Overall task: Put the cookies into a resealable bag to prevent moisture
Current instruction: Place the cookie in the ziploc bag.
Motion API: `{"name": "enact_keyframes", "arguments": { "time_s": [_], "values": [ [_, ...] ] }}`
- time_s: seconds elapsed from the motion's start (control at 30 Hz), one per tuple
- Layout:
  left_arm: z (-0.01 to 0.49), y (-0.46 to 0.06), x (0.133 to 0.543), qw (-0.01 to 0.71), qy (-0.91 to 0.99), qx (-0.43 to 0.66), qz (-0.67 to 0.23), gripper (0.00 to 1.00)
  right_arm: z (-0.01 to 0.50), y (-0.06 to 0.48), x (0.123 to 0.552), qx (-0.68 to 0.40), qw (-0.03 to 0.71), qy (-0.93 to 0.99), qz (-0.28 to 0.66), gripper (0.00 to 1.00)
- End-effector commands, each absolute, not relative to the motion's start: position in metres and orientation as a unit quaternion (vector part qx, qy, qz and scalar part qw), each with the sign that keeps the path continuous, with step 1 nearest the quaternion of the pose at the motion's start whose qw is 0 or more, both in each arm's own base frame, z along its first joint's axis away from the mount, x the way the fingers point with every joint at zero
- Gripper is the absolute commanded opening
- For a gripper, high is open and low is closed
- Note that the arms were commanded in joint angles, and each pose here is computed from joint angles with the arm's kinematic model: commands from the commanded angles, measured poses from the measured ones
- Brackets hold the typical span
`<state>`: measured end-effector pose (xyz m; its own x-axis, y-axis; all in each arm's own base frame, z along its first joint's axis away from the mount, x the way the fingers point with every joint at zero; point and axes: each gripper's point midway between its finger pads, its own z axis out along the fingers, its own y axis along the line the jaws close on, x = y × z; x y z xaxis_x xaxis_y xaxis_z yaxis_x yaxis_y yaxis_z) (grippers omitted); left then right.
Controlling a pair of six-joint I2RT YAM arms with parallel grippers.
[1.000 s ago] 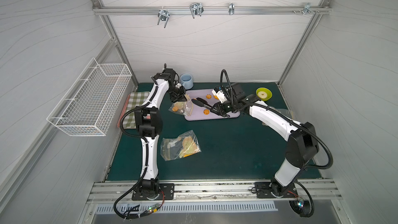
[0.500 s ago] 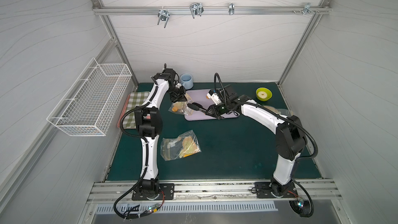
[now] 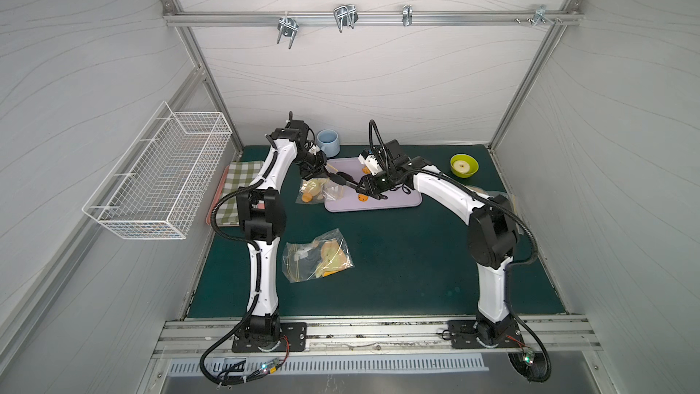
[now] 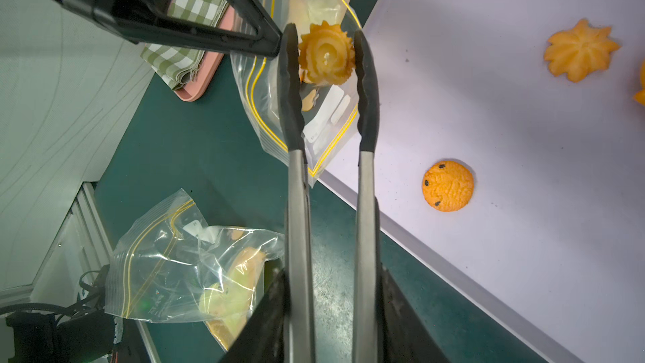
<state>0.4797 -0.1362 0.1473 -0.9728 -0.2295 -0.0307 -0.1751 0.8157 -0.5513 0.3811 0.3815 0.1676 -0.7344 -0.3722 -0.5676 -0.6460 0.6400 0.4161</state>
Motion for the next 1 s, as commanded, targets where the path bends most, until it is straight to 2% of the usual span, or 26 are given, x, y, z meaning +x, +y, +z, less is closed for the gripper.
{"name": "enact_keyframes", "arguments": {
  "time_s": [0.0, 0.17, 0.27, 0.4, 0.6, 0.83, 0.97],
  "values": [
    [0.156, -0.139, 0.485, 0.06, 0.948, -0.098, -0.297, 0.0, 0.17, 0.394, 0.373, -0.304, 0.199, 0.874, 0.323, 0.41],
    [0.157, -0.139, 0.485, 0.06, 0.948, -0.098, -0.297, 0.0, 0.164, 0.399, 0.37, -0.312, 0.182, 0.876, 0.32, 0.42],
    [0.157, -0.139, 0.485, 0.061, 0.948, -0.098, -0.296, 0.0, 0.167, 0.399, 0.37, -0.312, 0.189, 0.874, 0.322, 0.51],
    [0.156, -0.137, 0.485, 0.061, 0.949, -0.099, -0.294, 0.0, 0.175, 0.397, 0.371, -0.312, 0.201, 0.872, 0.321, 0.56],
    [0.155, -0.135, 0.485, 0.061, 0.95, -0.102, -0.29, 0.0, 0.197, 0.384, 0.362, -0.313, 0.221, 0.867, 0.319, 0.52],
    [0.153, -0.133, 0.485, 0.059, 0.95, -0.104, -0.289, 0.0, 0.237, 0.338, 0.326, -0.31, 0.281, 0.845, 0.332, 0.48],
    [0.152, -0.133, 0.485, 0.057, 0.95, -0.105, -0.288, 0.0, 0.224, 0.303, 0.324, -0.302, 0.296, 0.867, 0.264, 0.48]
  ]
}}
